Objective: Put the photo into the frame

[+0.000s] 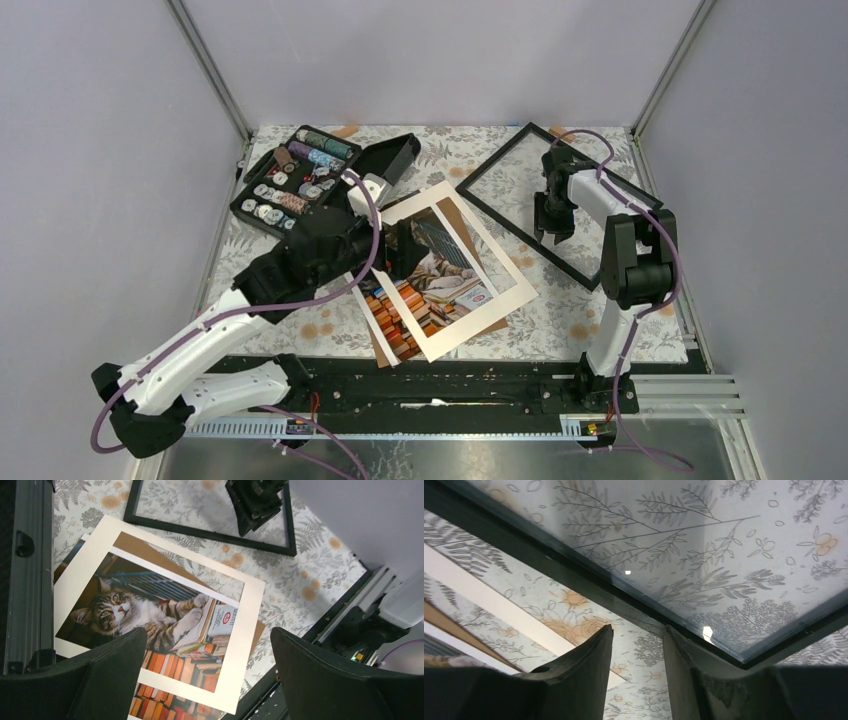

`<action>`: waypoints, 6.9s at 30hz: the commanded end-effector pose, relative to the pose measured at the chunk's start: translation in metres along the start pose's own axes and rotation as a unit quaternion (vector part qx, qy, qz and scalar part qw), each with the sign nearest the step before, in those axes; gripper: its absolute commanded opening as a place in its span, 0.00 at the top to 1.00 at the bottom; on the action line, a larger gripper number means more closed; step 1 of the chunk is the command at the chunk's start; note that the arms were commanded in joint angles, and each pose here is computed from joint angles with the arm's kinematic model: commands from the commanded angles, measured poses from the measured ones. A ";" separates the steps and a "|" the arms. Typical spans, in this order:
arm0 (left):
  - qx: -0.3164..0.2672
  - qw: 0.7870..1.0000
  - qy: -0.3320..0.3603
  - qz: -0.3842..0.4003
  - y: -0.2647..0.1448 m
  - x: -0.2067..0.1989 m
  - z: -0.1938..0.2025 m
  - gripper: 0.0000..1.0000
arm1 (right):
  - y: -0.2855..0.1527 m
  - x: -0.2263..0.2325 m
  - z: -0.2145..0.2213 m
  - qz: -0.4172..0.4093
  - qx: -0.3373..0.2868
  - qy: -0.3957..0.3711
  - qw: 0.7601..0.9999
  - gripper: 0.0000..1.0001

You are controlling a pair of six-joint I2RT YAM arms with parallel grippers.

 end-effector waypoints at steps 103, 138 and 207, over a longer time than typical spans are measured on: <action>-0.018 1.000 0.018 0.017 0.011 -0.004 0.001 0.01 | 0.057 -0.023 0.028 0.140 0.061 -0.019 0.988 0.65; -0.018 0.999 0.018 0.021 0.010 -0.005 0.002 0.01 | -0.029 0.005 -0.010 0.106 -0.049 0.021 0.993 0.37; 0.029 0.999 0.002 -0.017 0.048 0.016 0.027 0.01 | -0.085 0.049 -0.027 -0.058 -0.162 0.082 0.982 0.13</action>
Point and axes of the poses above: each gripper's point midway between its finger pads, its own y axis out along the fingers, its own x axis along the line the jaws close on, z = x × y, the point moved 3 cm from there along -y, back along the fingers, and after that the axes turned 12 degrees about -y, right-handed, at the moved point
